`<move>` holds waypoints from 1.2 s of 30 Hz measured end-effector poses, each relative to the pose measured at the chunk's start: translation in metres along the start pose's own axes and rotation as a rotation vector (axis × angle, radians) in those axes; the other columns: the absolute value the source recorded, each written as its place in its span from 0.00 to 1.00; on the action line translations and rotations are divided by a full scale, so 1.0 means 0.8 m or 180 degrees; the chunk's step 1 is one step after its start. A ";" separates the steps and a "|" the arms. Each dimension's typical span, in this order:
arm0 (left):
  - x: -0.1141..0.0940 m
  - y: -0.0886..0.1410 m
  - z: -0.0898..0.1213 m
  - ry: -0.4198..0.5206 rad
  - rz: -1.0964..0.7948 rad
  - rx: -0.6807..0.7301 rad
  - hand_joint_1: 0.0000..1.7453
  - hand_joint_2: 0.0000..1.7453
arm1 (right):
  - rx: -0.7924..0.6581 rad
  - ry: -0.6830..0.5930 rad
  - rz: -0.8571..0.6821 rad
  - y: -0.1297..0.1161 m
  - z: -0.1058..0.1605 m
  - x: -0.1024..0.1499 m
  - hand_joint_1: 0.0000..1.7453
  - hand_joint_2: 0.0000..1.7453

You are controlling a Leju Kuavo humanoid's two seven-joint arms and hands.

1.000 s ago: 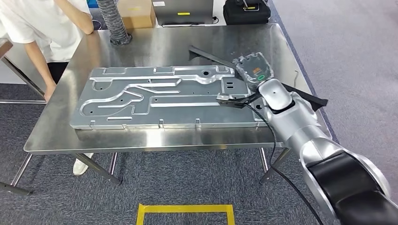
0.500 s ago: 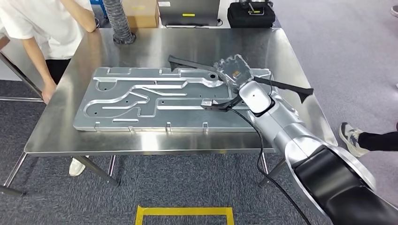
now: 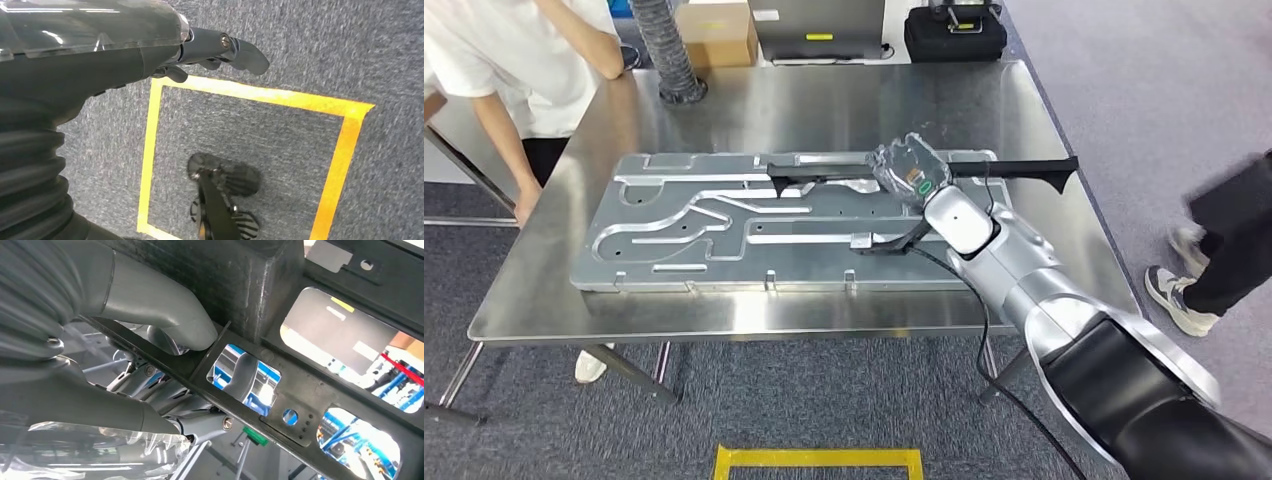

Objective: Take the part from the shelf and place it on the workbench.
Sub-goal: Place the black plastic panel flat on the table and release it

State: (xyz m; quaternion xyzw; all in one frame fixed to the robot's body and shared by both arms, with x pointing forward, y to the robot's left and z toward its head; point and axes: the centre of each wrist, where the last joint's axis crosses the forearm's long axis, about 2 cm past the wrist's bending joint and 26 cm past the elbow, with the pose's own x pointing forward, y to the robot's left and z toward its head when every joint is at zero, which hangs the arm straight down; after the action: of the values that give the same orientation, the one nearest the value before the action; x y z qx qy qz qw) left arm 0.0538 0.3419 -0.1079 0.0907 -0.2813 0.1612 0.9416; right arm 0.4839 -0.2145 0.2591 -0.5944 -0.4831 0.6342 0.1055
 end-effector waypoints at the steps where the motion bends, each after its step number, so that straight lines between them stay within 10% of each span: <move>1: 0.000 0.000 0.000 0.0001 0.0002 0.0003 0.00 1.00 | 0.0012 -0.0016 -0.0013 0.003 0.002 0.004 1.00 1.00; 16: 0.001 0.000 0.000 0.0053 -0.0049 0.0026 0.00 1.00 | 0.0050 -0.0035 -0.0471 0.047 0.040 0.038 1.00 1.00; 20: 0.002 -0.001 -0.001 -0.0053 -0.0081 0.0024 0.00 1.00 | 0.0114 -0.0038 -0.0544 0.060 0.053 0.047 0.00 0.00; 25: 0.003 -0.008 -0.001 -0.0096 -0.0137 0.0048 0.00 1.00 | 0.0058 0.0032 -0.0626 0.063 0.055 0.043 0.00 0.00; 29: 0.004 -0.009 -0.001 -0.0081 -0.0195 0.0028 0.00 0.00 | 0.0015 0.0076 -0.0724 0.062 0.055 0.039 0.00 0.00; 36: 0.004 -0.010 -0.001 -0.0056 -0.0192 0.0054 0.00 0.00 | -0.0218 0.0102 -0.1249 0.060 0.055 0.038 0.00 0.00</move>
State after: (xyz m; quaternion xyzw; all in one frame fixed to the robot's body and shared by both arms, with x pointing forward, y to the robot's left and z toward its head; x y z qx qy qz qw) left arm 0.0596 0.3355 -0.1076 0.1086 -0.2854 0.1342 0.9427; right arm 0.4593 -0.2388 0.1961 -0.5021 -0.6091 0.5752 0.2145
